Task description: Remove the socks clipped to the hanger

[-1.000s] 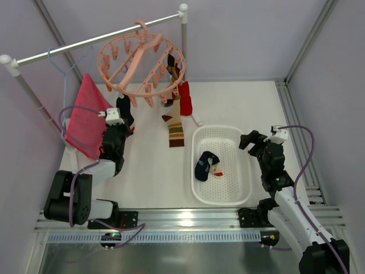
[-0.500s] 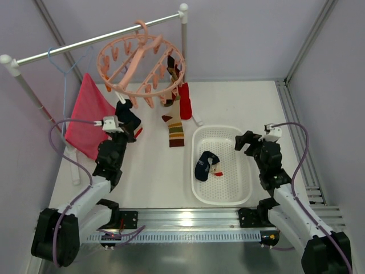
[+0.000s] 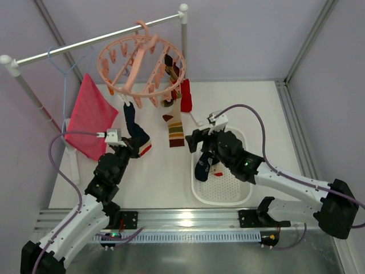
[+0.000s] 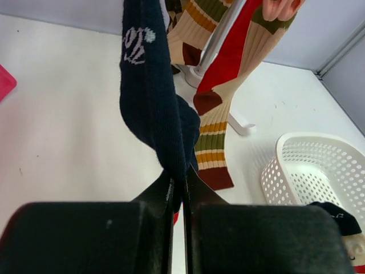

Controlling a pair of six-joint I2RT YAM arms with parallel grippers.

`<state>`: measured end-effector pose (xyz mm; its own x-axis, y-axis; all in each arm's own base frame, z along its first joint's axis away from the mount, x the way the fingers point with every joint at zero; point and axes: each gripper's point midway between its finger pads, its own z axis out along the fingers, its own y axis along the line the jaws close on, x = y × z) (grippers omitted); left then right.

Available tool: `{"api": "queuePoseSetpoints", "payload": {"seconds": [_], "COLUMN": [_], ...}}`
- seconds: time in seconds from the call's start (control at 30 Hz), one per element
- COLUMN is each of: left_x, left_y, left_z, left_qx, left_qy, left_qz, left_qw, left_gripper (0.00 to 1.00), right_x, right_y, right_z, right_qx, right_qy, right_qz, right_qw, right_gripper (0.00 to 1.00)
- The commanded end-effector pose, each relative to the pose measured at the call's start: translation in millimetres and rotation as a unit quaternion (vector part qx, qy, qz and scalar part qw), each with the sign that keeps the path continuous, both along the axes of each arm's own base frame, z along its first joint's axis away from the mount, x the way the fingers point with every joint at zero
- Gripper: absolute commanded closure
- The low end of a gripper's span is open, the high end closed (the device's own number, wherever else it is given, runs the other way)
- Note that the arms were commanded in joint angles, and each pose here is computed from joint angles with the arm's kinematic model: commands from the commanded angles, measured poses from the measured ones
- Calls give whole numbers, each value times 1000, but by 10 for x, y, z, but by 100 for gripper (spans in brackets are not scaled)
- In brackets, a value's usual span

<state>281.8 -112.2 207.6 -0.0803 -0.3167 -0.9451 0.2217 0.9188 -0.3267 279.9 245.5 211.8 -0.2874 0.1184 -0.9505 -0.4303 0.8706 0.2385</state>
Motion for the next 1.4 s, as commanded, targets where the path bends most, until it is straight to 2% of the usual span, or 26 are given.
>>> {"api": "queuePoseSetpoints", "payload": {"seconds": [0.0,0.17,0.23,0.4,0.43,0.47,0.5,0.6,0.8,0.83,1.13,1.37], "left_x": [-91,-134,-136,-136,-137,-134,-145,-163,-176,-174,-191,-203], "left_y": [85,132,116,-11,-29,-45,-76,-99,-39,-35,81,10], "left_z": [-105,-60,-75,-92,-85,-98,-95,-90,-93,-90,-93,-101], "left_qx": [3,-4,-3,-8,-10,-7,-8,-4,12,14,25,31], "left_qy": [20,9,14,22,24,26,27,29,40,42,51,52], "left_qz": [16,23,19,-9,-12,-14,-19,-21,6,10,51,48], "left_qw": [1000,1000,1000,1000,1000,1000,999,999,999,999,997,997], "left_gripper": [100,100,100,100,100,100,99,100,100,100,99,100], "right_x": [31,35,-5,-22,-58,-39,-28,22,49,62,141,262], "right_y": [328,863,1009,1355,1421,1501,1545,1752,2019,2108,2279,2400], "right_z": [493,908,1185,1427,1604,1538,1711,1628,1785,1691,1717,1693], "right_qx": [4,-37,-39,-50,-38,-59,-48,-78,-88,-98,-105,-120], "right_qy": [-56,-93,-115,-134,-143,-147,-155,-153,-152,-149,-139,-134], "right_qz": [0,15,9,10,12,10,5,6,10,14,1,-28], "right_qw": [998,995,993,990,989,987,987,985,984,984,985,983], "right_gripper": [5,5,5,5,5,5,5,5,5,5,6,6]}}
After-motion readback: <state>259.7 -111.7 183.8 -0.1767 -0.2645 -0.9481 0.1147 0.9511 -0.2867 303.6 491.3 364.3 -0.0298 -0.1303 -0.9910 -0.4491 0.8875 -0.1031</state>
